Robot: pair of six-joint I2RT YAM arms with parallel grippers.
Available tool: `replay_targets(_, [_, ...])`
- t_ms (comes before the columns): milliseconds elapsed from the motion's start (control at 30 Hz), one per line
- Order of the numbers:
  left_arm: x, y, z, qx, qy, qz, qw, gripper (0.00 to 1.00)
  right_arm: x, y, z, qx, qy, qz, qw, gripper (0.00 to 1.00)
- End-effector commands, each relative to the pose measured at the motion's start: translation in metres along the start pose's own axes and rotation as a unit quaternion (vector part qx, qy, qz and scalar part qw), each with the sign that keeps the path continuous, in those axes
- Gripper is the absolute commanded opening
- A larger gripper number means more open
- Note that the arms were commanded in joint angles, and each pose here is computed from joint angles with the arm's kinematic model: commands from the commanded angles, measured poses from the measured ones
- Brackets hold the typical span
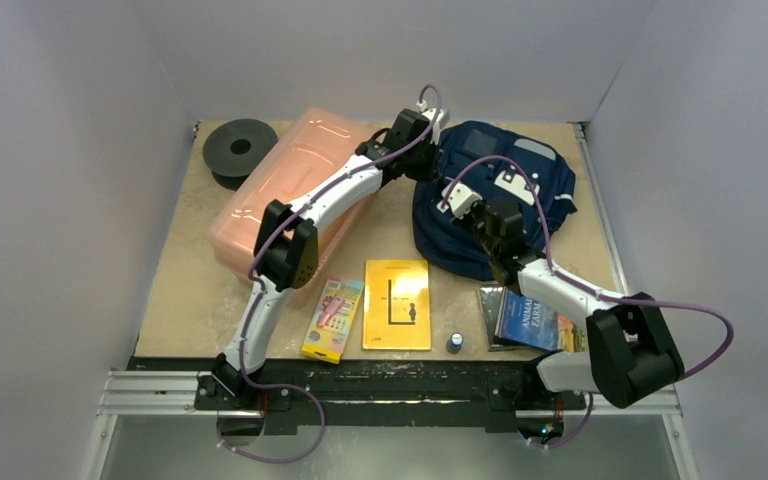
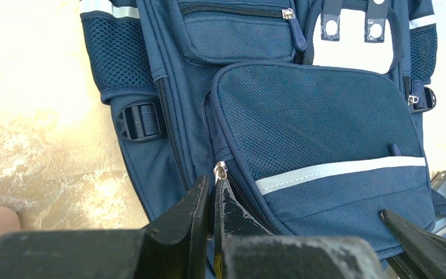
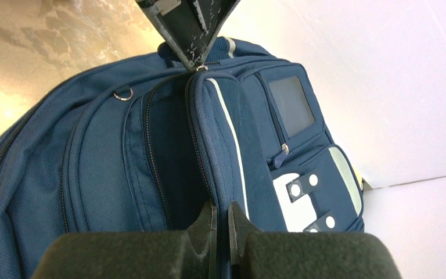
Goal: Pack the student bag
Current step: Unzip the student bag at the center of the board.
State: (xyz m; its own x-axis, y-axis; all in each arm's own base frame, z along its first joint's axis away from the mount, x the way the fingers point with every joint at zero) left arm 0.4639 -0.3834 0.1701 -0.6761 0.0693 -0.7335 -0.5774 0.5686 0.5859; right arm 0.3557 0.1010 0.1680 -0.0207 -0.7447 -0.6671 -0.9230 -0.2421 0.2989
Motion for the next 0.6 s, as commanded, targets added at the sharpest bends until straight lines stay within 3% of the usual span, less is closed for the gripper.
replay_targets(0, [-0.056, 0.003, 0.050, -0.082, -0.003, -0.099, 0.992, 0.00, -0.025, 0.006, -0.038, 0.066, -0.054, -0.026, 0.996, 0.00])
replay_targets(67, [-0.059, 0.005, 0.047, -0.077, -0.002, -0.099, 0.992, 0.00, -0.030, 0.003, -0.047, 0.083, -0.070, -0.021, 0.994, 0.00])
replay_targets(100, [-0.064, 0.010, 0.045, -0.077, 0.000, -0.101, 0.992, 0.05, -0.032, 0.000, -0.051, 0.087, -0.082, -0.013, 0.993, 0.00])
replay_targets(267, [-0.091, 0.067, 0.038, -0.064, 0.046, -0.107, 0.991, 0.52, -0.040, -0.012, -0.056, 0.039, -0.123, 0.070, 0.989, 0.00])
replay_targets(367, [-0.102, 0.118, 0.021, -0.009, 0.082, -0.103, 0.991, 0.76, -0.038, -0.010, -0.056, 0.038, -0.150, 0.100, 0.983, 0.00])
replay_targets(567, [-0.088, 0.223, -0.018, 0.092, 0.134, -0.089, 0.983, 0.81, -0.031, -0.017, -0.045, 0.015, -0.173, 0.143, 0.974, 0.00])
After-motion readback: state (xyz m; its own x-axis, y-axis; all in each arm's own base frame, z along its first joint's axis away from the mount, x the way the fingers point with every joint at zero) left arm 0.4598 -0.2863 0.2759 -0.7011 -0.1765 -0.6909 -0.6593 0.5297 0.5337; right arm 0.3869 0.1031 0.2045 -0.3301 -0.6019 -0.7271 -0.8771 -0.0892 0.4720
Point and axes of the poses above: each gripper's point midway between its finger pads, its own y axis back along the fingers, its own z axis along the line the jaws close on, x = y × z, the point moved 4 cm from there along y, back along the fingers, and after that the axes turned 5 degrees about y, right-handed, at the moved point
